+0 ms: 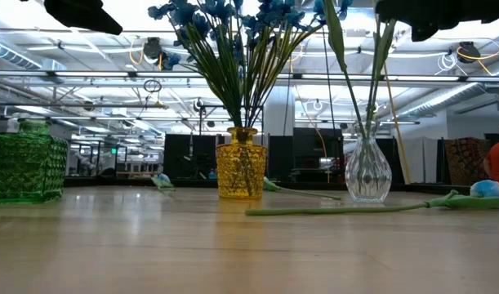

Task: Sort flowers into vase by color
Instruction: Put the black flower into the transparent vase

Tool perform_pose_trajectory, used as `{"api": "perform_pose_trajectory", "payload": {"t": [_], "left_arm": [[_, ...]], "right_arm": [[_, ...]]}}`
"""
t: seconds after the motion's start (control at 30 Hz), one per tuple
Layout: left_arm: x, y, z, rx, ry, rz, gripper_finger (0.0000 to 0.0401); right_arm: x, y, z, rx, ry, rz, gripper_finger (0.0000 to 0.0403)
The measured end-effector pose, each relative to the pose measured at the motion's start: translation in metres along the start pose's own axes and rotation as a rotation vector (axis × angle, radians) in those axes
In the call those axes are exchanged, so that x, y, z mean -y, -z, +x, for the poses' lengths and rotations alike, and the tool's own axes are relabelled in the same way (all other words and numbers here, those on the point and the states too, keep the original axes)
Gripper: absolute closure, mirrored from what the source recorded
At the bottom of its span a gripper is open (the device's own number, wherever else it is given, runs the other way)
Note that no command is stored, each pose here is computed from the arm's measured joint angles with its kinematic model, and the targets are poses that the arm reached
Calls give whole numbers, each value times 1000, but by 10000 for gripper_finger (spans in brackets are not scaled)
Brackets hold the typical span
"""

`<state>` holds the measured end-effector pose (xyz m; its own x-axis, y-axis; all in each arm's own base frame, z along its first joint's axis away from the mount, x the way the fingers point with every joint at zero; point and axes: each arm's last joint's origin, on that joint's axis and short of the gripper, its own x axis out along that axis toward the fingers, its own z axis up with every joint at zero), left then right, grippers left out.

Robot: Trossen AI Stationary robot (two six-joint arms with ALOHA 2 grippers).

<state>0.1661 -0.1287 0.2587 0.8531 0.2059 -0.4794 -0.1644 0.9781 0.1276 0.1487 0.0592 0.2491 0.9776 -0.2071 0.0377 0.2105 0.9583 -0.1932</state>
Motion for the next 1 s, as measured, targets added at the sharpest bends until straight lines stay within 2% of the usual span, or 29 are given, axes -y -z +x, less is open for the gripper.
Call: {"api": "perform_pose_trajectory", "payload": {"t": [0.27,1.0], "left_arm": [[0,0,0,-1,-1,-14,76],[2,10,-6,-54,-2,-65,76]], "right_arm": [[0,6,7,-40,27,49,368],[5,20,-4,-177,23,231,189]]}}
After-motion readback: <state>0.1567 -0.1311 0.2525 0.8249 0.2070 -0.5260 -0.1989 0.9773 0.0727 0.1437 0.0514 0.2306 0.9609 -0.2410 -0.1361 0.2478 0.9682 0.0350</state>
